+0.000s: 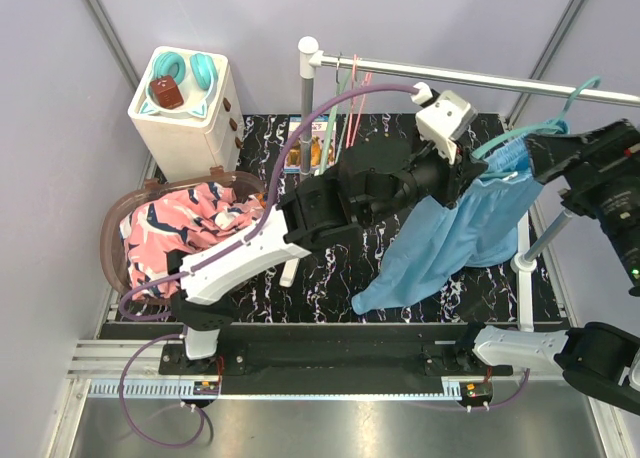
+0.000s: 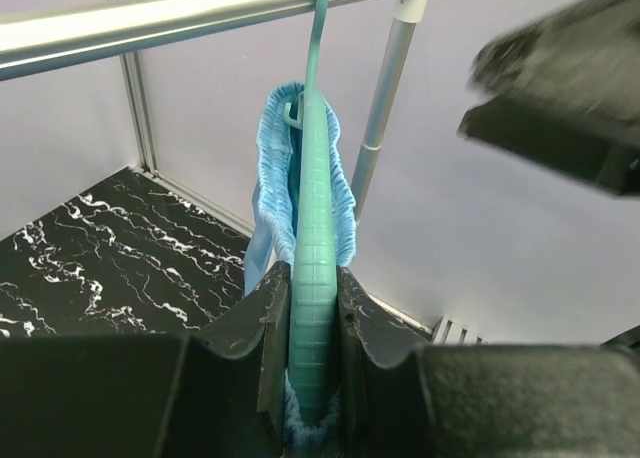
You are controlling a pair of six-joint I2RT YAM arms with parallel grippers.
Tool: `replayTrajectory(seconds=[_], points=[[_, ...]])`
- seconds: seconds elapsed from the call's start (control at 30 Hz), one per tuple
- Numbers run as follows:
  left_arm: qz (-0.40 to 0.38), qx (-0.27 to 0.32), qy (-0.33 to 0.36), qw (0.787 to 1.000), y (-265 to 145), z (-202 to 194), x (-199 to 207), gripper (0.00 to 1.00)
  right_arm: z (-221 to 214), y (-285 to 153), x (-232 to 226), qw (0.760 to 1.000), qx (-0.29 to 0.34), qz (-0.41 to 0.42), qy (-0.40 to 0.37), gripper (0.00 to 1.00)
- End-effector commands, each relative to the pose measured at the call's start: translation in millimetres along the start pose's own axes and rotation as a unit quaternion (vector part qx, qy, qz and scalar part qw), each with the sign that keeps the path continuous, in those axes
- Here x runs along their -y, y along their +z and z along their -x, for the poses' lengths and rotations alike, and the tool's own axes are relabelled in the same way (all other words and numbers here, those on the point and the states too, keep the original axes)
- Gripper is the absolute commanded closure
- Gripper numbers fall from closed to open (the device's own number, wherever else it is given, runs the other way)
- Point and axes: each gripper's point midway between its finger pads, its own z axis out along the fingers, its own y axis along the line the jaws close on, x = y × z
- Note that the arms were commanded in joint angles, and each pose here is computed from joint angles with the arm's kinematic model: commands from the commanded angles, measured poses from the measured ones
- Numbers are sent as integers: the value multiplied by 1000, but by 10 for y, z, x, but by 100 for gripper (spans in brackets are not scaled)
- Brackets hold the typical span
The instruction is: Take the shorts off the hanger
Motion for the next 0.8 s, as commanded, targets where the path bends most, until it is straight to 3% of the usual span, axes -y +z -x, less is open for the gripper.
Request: replayTrajectory(seconds=[0.0, 0.23, 0.4, 0.6, 0.77], points=[[-32, 139, -55, 988, -488, 1126, -7, 100, -327, -26, 246, 997, -53, -40, -33, 0], [-111, 183, -88, 973, -689, 1484, 222, 100, -289, -12, 314, 997, -40, -71, -6, 0], [-126, 229, -82, 962, -929, 1799, 242, 100, -307, -52, 428, 996, -32, -83, 23, 0], [-128, 224, -86, 962, -874, 1772, 200, 100, -297, -129, 486, 994, -27, -74, 72, 0], [-120, 189, -79, 971, -844, 1560, 166, 100, -497, -24, 366, 981, -39, -83, 173, 2]])
